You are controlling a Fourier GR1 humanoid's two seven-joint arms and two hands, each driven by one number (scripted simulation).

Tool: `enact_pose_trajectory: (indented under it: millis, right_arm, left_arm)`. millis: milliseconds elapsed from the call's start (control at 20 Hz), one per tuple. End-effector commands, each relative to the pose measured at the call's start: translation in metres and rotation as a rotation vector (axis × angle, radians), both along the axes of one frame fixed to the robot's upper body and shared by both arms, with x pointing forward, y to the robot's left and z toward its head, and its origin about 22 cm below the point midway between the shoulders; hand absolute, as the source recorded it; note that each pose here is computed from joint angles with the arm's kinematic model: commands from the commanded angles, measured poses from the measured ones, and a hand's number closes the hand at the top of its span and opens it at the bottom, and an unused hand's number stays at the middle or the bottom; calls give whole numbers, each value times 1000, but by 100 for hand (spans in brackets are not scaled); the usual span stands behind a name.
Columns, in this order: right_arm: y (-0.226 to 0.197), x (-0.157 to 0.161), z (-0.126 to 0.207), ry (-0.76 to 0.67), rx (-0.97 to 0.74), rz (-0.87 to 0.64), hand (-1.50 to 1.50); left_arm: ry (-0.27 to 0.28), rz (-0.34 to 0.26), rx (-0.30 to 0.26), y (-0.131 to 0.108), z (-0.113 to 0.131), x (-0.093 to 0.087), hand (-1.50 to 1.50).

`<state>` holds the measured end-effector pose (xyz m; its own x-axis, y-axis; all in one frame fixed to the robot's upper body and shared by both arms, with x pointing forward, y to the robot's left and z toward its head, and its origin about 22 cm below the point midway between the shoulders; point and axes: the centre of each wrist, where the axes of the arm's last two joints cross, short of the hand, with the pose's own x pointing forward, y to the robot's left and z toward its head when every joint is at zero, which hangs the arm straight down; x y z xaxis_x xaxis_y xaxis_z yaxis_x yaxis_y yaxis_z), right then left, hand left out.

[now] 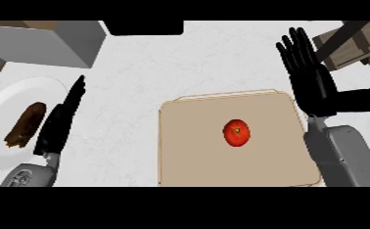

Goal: Pick the tomato from the tray and place it in the tiered basket

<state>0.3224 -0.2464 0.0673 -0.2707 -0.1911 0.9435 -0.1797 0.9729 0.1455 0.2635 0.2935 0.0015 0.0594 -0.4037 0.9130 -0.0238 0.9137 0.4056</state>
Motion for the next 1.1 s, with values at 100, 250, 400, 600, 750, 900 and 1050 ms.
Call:
enact_pose_trajectory:
  millis: [100, 250, 400, 600, 750, 900, 1050]
  right_arm:
    - [72, 3, -5, 96, -153, 1, -150]
    - [126, -3, -28, 220, -285, 14, -150]
    - [156, -17, -58, 323, -303, -59, -150]
    - [166, -25, -56, 109, -303, -90, -150]
    - [154, -23, -25, 52, -489, -70, -150]
    - [142, -10, 12, 54, -686, -110, -150]
    - [122, 4, 15, 116, -1013, -119, -150]
  left_arm:
    - [-7, -112, -124, -30, -2, 10, 0]
    - [-33, -211, -252, -63, -3, 13, 0]
    - [18, -236, -318, -61, -20, -1, 0]
    - [13, -204, -324, -56, -21, 4, 0]
    - [19, -205, -315, -60, -13, 7, 0]
    - [37, -200, -321, -47, -25, -9, 0]
    - [33, -200, -325, -51, -22, -3, 0]
